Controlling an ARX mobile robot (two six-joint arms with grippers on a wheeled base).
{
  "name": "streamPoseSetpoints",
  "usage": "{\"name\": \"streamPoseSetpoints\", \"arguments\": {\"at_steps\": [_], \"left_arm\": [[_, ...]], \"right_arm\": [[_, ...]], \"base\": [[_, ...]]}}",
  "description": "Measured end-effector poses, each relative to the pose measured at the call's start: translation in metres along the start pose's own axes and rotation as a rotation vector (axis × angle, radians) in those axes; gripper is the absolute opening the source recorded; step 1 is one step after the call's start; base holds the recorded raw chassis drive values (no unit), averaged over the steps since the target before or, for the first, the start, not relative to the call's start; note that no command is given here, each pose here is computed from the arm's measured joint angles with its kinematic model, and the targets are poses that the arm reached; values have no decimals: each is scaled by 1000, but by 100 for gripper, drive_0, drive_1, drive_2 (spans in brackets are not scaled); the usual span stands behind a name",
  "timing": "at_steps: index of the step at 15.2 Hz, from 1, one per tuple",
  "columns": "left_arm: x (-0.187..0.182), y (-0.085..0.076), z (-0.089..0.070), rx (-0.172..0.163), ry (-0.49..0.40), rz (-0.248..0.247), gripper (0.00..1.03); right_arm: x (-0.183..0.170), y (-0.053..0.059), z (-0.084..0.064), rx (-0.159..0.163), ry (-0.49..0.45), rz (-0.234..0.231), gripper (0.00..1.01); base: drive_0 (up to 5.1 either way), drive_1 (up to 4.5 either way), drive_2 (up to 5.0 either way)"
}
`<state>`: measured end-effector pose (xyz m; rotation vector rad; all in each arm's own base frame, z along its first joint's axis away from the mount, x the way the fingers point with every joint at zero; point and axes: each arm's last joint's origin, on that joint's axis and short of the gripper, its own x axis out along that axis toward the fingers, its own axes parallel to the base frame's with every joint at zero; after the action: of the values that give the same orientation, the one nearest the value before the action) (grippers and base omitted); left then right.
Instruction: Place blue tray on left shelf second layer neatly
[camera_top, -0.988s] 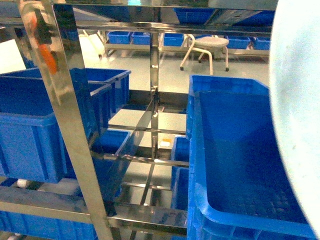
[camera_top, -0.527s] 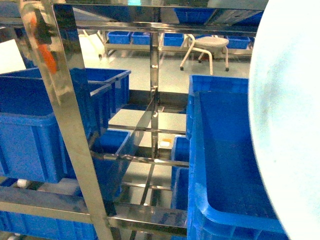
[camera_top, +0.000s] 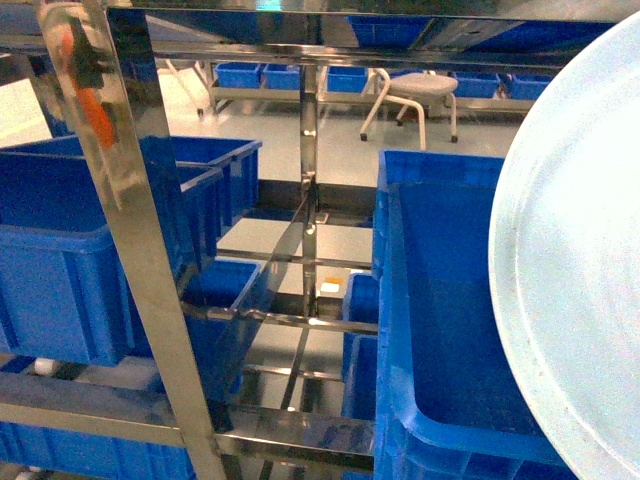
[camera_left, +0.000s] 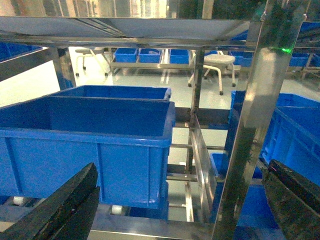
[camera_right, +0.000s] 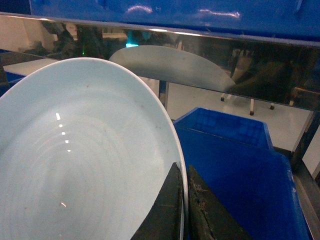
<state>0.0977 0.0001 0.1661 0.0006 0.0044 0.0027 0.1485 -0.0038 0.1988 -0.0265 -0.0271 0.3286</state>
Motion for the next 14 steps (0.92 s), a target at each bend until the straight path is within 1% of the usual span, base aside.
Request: {"name": "streamPoseSetpoints", "arguments": {"at_steps": [2, 6, 7, 8, 10, 12, 14], "left_arm": [[0, 0, 0, 0, 0, 0, 98], [0, 0, 0, 0, 0, 0, 98], [0, 0, 0, 0, 0, 0, 98], [0, 0, 0, 0, 0, 0, 98], [0, 0, 0, 0, 0, 0, 98], [0, 0, 0, 0, 0, 0, 98], [0, 0, 0, 0, 0, 0, 98]], "right_arm": [[6, -7, -8, -4, 23, -4, 2], [14, -15, -19, -15, 46, -11, 2], [16, -18, -20, -16, 48, -19, 2], [18, -22, -25, -21, 57, -26, 2], [23, -30, -34, -17, 82, -38, 2], [29, -38, -37, -23, 83, -43, 2], [39, -49, -37, -37, 78, -51, 2]], "base": [[0, 0, 0], [0, 0, 0], [0, 0, 0], [0, 0, 0], [0, 0, 0], [0, 0, 0], [0, 0, 0]]}}
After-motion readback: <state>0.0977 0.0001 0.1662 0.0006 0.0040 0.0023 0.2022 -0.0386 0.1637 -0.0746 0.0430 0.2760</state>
